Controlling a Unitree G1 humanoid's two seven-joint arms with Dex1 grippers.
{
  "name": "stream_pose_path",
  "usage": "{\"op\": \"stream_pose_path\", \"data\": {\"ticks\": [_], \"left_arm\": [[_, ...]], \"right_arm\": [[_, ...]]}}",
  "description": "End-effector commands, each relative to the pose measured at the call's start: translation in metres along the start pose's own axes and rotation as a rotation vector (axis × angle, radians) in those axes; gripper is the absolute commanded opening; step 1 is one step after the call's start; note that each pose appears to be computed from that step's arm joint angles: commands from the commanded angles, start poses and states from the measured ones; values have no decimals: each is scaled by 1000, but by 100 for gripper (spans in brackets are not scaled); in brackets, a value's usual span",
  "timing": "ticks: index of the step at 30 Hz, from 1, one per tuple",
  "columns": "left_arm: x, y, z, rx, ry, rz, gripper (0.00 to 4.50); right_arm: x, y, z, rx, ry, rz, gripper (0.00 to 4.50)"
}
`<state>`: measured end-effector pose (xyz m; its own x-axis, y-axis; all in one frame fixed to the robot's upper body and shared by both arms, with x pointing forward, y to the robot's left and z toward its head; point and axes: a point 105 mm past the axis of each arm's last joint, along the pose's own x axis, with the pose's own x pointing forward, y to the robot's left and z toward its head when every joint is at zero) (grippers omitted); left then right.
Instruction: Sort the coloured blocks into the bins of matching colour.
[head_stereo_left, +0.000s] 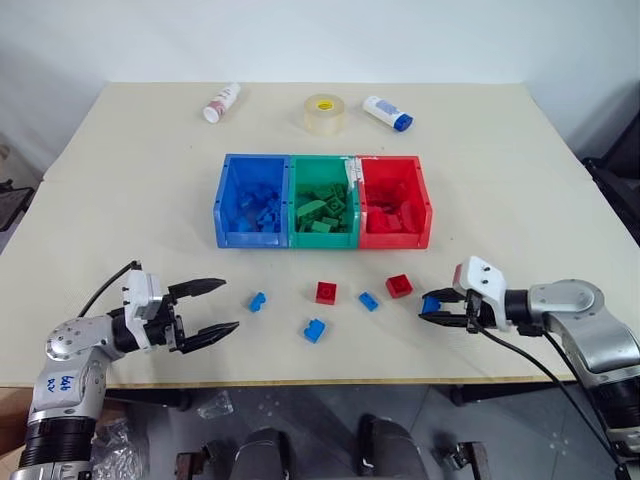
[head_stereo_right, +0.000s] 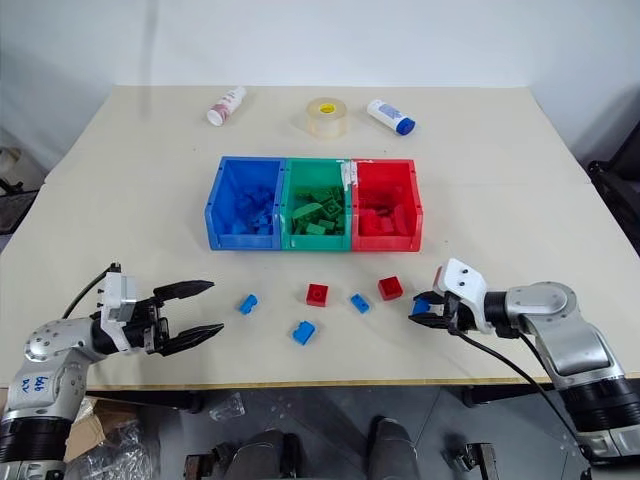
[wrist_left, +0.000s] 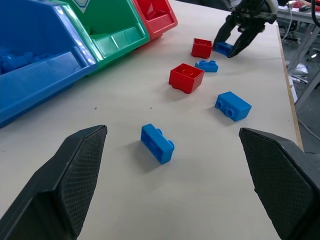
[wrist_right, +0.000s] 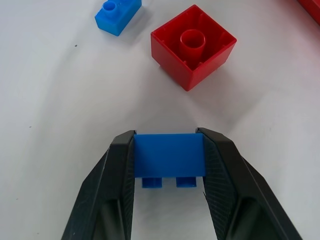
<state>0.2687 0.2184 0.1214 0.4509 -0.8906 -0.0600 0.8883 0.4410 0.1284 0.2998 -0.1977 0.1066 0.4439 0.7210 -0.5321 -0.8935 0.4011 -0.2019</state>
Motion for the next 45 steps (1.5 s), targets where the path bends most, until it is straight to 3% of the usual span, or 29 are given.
{"op": "stream_pose_path", "data": {"ticks": [1,5,9,24,29,33,40,45], "left_arm": [[-1,3,9,36,-20,7,450],[1,5,8,38,-22,3,450],[6,9,8,42,-33,-5,450],[14,23,15,91,-55,-33,450],[13,24,20,109,-66,-12,450],[12,24,20,113,-68,2,450],[12,26,20,111,-72,14,450],[19,28,21,110,-87,9,450]], "right_arm": [[-4,-1,18,-12,-81,-25,146],[-4,-3,38,-20,-145,-40,146],[4,-3,88,-38,-300,-10,146],[114,-30,238,-130,-651,-79,146],[137,-19,285,-105,-777,-42,321],[143,-11,281,-133,-796,-12,445],[130,-8,242,-194,-745,48,445],[114,-8,228,-220,-733,56,445]]}}
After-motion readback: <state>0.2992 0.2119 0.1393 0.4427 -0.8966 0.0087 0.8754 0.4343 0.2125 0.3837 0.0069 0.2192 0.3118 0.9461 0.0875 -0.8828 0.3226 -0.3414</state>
